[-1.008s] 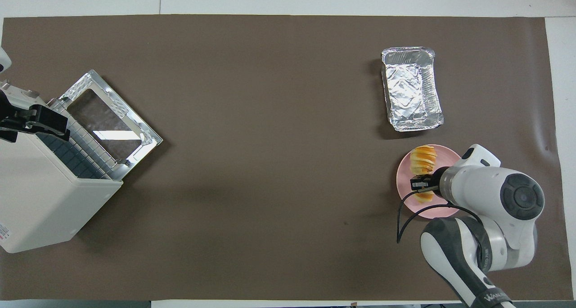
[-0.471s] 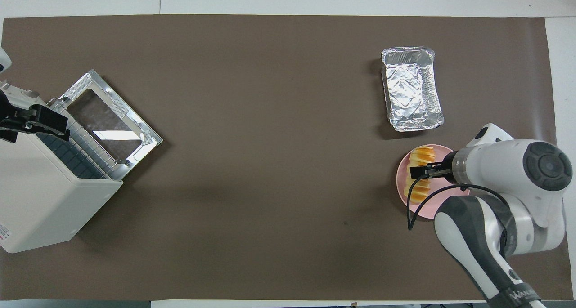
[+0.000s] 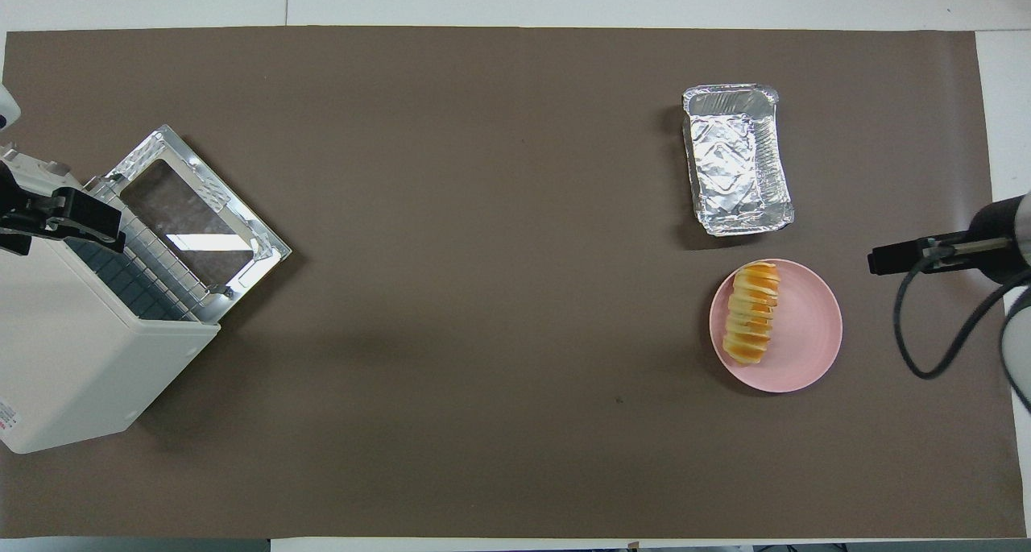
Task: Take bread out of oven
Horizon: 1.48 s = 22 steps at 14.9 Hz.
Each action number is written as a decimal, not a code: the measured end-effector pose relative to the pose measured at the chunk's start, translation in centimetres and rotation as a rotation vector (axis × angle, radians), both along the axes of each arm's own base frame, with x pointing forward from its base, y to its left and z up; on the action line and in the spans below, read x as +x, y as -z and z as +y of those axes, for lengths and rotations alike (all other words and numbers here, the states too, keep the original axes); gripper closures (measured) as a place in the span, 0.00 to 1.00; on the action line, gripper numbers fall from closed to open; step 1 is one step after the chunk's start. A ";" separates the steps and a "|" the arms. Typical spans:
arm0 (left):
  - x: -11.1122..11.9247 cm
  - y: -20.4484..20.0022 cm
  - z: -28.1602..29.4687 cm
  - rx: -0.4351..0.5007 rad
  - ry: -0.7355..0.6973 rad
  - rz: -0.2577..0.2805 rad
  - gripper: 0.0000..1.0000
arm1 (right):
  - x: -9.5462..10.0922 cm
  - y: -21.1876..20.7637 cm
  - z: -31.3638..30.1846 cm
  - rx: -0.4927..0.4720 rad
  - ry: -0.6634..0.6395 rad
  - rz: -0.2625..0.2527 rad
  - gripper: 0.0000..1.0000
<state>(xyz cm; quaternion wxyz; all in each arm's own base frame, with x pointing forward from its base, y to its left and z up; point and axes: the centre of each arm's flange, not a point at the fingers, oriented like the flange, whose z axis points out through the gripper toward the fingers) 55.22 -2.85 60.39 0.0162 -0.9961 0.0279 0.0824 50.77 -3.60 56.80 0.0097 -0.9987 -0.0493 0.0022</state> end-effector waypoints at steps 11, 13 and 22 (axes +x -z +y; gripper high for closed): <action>0.0 0.0 0.0 0.000 0.000 0.000 0.00 | -4.0 -10.9 -2.8 -0.023 -0.079 0.135 0.00; 0.0 0.0 0.0 0.000 0.000 0.000 0.00 | -3.0 -9.7 -2.9 -0.030 -0.081 0.123 0.00; 0.0 0.0 0.0 0.000 0.000 0.000 0.00 | 0.0 -6.1 -3.6 -0.031 -0.065 0.142 0.00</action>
